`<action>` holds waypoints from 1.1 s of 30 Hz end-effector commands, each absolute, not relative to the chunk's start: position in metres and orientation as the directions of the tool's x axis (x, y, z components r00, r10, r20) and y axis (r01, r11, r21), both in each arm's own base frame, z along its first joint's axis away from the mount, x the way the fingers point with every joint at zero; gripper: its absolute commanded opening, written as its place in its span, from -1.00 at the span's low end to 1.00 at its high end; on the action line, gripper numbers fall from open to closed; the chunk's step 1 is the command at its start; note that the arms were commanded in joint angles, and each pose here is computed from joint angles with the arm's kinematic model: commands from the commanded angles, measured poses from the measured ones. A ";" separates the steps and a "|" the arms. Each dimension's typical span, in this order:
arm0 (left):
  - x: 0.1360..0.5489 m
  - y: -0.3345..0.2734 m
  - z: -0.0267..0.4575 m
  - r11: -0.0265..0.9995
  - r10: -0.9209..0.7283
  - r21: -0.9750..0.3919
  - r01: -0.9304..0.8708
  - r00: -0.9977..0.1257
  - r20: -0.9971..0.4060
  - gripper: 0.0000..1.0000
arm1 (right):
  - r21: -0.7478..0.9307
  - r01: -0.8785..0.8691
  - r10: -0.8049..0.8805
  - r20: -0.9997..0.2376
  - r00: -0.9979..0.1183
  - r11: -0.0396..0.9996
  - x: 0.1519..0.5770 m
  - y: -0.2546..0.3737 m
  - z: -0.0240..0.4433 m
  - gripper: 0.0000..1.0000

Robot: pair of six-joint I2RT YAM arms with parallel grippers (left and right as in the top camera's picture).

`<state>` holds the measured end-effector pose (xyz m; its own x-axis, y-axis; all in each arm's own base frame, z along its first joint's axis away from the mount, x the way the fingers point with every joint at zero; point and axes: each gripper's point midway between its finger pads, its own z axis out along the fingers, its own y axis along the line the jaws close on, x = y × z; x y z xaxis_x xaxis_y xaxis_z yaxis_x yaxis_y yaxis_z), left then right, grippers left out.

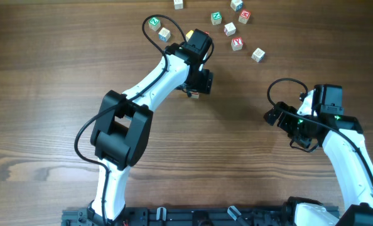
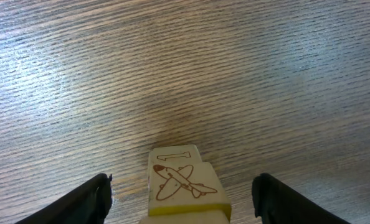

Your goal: Form a tower

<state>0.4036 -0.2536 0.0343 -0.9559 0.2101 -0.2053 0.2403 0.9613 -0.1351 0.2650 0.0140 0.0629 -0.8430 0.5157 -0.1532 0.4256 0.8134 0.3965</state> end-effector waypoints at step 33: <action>0.387 -0.260 0.012 0.955 0.252 -0.112 0.275 -0.951 -0.181 0.21 | 0.410 0.397 0.499 -0.178 -0.848 0.821 0.270 0.014 0.067 0.99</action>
